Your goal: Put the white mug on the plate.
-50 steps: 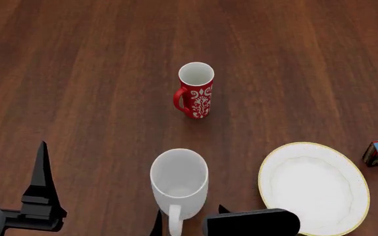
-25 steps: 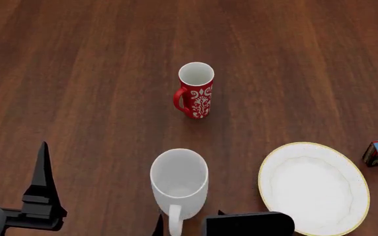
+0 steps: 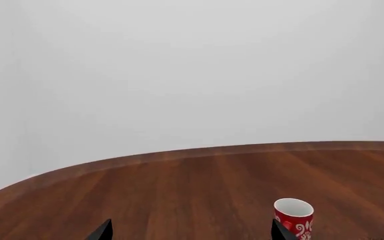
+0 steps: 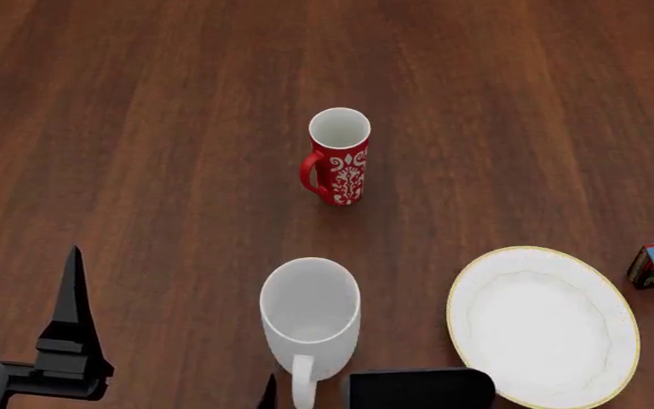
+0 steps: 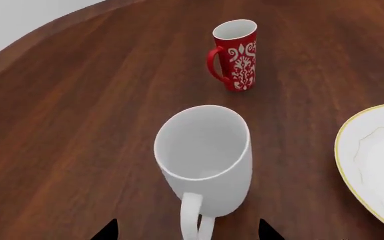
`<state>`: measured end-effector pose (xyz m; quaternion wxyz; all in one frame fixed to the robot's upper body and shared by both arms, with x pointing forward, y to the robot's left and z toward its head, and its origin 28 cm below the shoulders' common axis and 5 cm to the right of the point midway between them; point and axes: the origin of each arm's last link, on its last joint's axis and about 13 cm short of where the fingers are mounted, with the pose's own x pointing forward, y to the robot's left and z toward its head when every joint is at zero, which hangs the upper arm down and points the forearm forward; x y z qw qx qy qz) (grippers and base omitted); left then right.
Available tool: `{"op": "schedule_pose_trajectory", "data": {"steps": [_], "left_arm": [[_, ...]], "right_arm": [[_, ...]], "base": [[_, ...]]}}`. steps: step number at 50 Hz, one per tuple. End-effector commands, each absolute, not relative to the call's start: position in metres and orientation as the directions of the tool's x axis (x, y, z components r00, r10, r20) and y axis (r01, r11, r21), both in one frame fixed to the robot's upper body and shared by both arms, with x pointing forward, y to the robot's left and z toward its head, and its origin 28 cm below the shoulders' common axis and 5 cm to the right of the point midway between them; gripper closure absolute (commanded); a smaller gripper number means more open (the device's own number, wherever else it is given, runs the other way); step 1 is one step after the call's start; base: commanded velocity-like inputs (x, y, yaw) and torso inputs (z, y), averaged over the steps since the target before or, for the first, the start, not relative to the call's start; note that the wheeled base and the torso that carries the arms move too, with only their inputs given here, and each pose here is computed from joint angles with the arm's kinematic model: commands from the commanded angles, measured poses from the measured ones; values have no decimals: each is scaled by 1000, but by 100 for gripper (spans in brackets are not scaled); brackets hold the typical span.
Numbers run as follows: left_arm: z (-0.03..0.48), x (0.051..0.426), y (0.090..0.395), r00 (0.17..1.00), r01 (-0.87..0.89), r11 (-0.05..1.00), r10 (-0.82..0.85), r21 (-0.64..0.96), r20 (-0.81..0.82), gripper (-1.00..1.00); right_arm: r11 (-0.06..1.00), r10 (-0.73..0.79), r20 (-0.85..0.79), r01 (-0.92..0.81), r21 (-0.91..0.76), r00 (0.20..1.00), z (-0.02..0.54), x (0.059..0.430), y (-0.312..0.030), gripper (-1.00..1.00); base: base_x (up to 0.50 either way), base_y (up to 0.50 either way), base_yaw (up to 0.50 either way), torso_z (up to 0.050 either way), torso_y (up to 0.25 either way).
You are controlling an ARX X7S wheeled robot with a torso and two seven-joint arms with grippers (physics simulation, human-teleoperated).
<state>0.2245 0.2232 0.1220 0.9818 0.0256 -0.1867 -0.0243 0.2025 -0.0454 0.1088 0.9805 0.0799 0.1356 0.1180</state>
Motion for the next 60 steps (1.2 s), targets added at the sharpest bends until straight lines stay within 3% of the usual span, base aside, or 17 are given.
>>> {"op": "schedule_pose_trajectory", "data": {"steps": [1, 60], "left_arm": [[121, 225, 223, 930, 41, 997, -60, 58, 364, -100], [114, 230, 228, 936, 36, 998, -54, 56, 347, -100]], "right_arm": [[956, 267, -256, -222, 192, 929, 107, 205, -41, -100], [956, 260, -307, -198, 218, 916, 91, 225, -34, -100]], "base": [[0, 0, 0, 0, 0], [0, 0, 0, 0, 0]]}}
